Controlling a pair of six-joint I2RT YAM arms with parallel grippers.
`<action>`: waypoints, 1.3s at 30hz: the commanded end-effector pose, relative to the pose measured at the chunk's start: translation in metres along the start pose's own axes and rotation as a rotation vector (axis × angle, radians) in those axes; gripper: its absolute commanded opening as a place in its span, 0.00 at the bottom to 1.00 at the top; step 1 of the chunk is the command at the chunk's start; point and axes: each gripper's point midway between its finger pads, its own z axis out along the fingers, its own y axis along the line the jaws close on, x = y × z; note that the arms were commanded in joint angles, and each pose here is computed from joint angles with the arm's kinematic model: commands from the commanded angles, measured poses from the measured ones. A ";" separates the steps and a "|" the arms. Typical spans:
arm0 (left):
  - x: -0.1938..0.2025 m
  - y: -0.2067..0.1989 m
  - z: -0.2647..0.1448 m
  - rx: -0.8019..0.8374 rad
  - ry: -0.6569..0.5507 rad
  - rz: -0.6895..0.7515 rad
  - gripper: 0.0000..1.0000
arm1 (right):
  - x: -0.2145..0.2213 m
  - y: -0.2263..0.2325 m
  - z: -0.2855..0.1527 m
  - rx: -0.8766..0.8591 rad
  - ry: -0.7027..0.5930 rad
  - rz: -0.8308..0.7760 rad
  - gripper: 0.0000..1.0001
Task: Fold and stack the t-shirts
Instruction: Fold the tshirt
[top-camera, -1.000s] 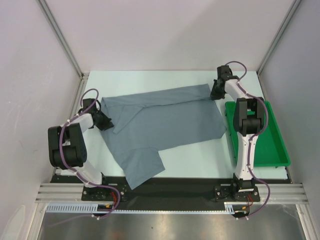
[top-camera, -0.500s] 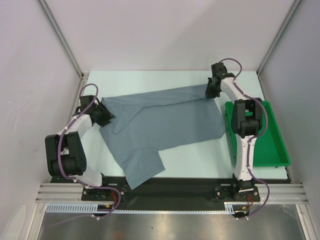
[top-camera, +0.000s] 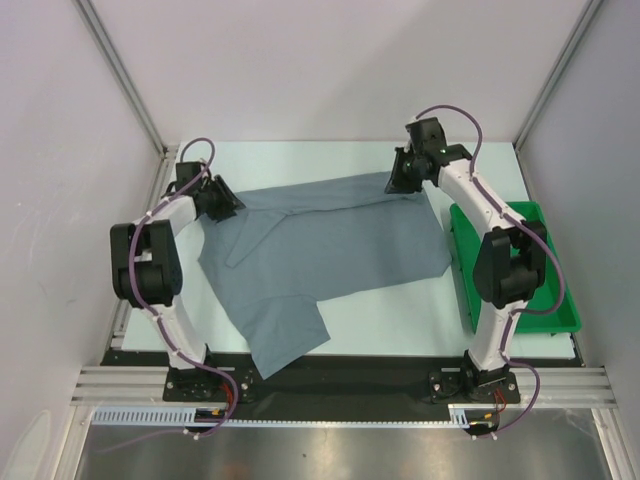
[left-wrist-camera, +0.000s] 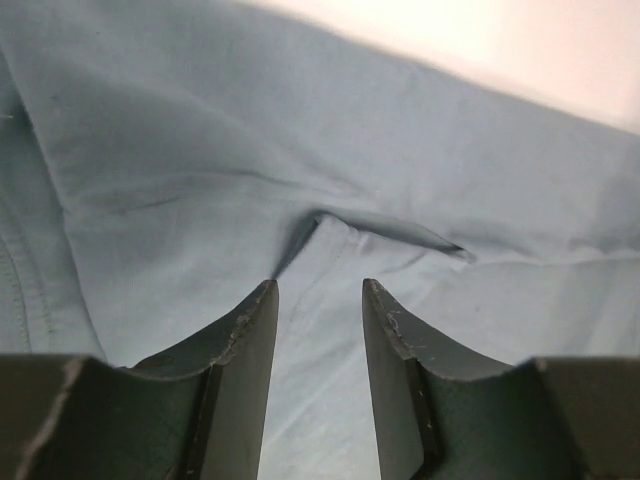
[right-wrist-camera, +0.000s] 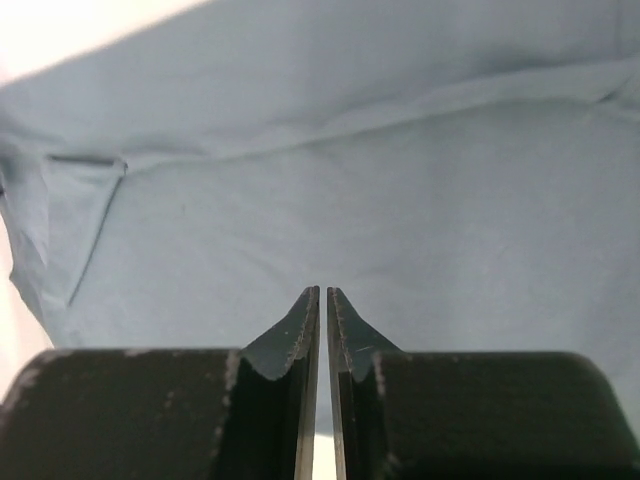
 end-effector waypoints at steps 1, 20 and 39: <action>-0.012 -0.021 0.011 -0.002 -0.014 0.077 0.45 | 0.006 0.000 -0.017 -0.010 0.002 0.007 0.12; 0.000 -0.013 0.033 -0.242 -0.011 0.138 0.38 | -0.008 -0.007 -0.030 -0.074 -0.042 0.034 0.11; -0.003 -0.019 0.051 -0.230 0.011 0.164 0.10 | -0.003 -0.007 -0.028 -0.081 -0.028 0.038 0.09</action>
